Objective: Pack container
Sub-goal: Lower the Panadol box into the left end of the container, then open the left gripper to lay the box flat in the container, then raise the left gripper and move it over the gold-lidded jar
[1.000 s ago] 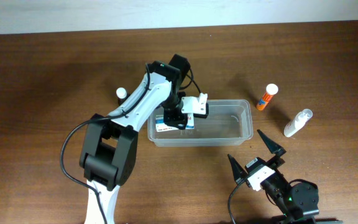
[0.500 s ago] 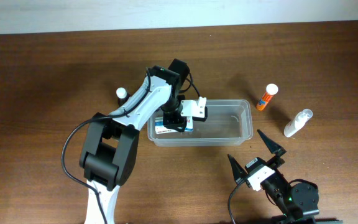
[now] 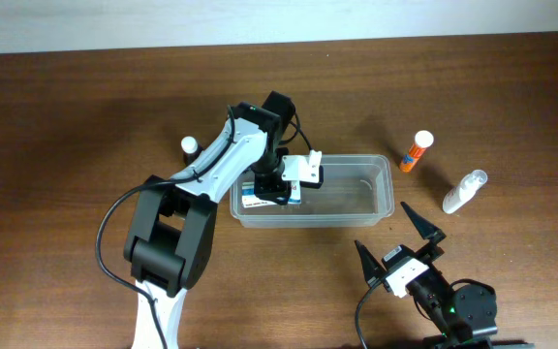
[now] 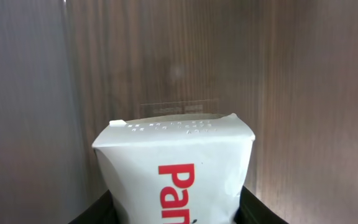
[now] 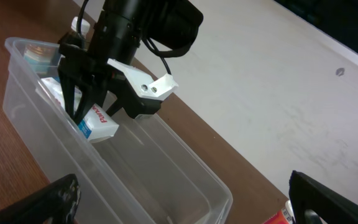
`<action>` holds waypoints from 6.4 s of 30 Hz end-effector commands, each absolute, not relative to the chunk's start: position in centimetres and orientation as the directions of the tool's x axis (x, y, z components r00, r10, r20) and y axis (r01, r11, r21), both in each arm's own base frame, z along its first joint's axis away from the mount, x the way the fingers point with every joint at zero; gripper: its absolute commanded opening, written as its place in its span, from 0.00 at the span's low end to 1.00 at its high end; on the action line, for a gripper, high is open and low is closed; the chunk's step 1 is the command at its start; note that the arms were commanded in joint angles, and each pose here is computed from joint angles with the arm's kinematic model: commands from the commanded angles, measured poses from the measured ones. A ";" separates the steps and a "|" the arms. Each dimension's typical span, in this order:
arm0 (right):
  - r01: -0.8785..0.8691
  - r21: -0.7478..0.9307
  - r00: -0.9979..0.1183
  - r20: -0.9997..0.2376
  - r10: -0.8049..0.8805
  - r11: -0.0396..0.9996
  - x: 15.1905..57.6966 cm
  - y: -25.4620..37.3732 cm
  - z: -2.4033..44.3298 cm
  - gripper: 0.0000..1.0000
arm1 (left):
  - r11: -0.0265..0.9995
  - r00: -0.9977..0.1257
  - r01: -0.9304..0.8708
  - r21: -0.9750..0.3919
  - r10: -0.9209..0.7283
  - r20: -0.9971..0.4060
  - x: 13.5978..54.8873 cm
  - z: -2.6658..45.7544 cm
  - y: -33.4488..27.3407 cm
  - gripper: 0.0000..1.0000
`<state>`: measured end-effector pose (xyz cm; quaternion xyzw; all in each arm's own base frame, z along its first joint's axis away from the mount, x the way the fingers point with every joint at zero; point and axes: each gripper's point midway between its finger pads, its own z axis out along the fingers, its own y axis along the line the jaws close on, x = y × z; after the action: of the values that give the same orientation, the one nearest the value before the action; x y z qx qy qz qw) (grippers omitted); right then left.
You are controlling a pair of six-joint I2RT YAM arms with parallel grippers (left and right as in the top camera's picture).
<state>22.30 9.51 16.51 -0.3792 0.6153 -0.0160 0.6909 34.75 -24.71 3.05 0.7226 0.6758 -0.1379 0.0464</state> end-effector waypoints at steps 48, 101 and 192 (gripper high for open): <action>-0.437 -0.537 0.232 -0.842 -0.487 0.721 22.4 9.3 16.3 0.99 | 0.137 -0.174 0.969 -0.206 0.970 -0.172 35.4 5.8 -24.6 0.01; -0.437 -0.537 0.232 -0.842 -0.487 0.721 22.4 9.3 16.3 0.98 | 0.958 -0.958 0.284 0.045 0.283 0.039 36.5 1.7 -22.0 0.01; -0.437 -0.537 0.232 -0.842 -0.487 0.721 22.4 9.3 16.3 0.98 | 1.000 -0.998 -0.027 -0.007 -0.027 -0.049 34.6 12.5 -7.1 0.01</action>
<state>22.30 9.51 16.51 -0.3791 0.6154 -0.0159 0.6909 34.43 -7.35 12.48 -0.0198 0.9996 -0.0081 0.0193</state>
